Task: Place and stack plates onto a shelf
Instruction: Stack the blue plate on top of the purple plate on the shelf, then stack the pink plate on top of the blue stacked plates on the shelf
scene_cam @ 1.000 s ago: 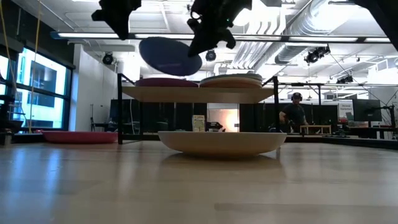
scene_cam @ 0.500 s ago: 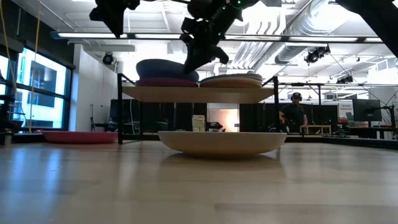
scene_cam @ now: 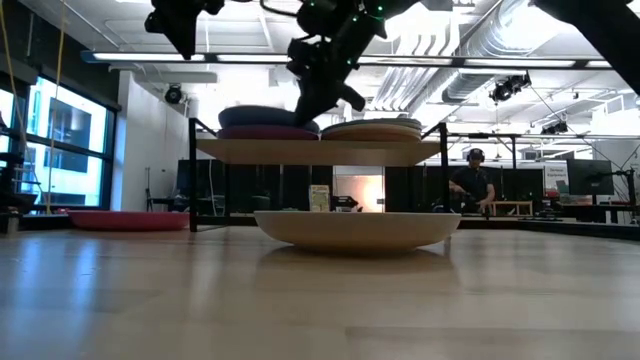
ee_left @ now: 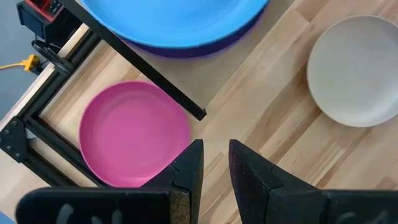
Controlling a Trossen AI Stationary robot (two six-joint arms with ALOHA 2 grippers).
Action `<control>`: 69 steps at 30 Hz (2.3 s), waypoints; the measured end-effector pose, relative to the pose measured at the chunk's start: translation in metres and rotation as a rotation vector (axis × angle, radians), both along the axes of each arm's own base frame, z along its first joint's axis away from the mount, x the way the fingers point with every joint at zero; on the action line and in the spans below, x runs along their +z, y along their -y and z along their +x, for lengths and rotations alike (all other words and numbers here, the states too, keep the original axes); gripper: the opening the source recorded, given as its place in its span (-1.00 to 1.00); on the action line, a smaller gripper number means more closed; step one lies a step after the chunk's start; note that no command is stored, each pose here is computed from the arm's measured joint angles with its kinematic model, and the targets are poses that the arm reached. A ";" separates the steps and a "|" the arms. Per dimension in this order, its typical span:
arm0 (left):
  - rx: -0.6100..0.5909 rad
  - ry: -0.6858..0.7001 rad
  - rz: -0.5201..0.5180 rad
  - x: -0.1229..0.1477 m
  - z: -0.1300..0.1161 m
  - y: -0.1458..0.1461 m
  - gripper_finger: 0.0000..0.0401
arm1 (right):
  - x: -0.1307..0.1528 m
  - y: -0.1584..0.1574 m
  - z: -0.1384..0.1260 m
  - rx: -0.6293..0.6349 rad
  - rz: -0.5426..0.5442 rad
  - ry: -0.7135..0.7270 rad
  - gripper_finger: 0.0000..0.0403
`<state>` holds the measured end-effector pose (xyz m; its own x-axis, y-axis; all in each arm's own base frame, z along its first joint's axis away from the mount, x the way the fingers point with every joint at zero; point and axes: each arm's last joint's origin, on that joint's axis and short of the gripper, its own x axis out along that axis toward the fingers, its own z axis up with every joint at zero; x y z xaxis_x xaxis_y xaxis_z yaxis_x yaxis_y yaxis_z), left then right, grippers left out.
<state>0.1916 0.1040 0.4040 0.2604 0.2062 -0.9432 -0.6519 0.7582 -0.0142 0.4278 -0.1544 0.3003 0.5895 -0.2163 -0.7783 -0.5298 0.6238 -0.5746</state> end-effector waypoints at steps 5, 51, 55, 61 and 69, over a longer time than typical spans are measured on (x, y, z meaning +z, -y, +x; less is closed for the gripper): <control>-0.008 -0.004 0.001 0.000 0.000 0.000 -0.67 | 0.000 -0.001 0.001 0.004 -0.026 -0.003 -0.94; -0.142 -0.088 -0.091 -0.030 -0.014 0.029 -0.67 | 0.059 -0.033 -0.031 -0.343 0.179 0.021 -0.73; -0.116 -0.114 -0.110 -0.045 -0.028 0.040 -0.67 | 0.072 -0.041 -0.041 -0.404 0.232 0.051 -0.73; -0.070 -0.182 -0.151 -0.087 -0.042 0.046 -0.67 | 0.075 -0.052 -0.046 -0.478 0.297 0.038 -0.73; 0.002 -0.248 -0.211 -0.144 -0.047 0.048 -0.67 | 0.072 -0.068 -0.048 -0.539 0.355 0.000 -0.73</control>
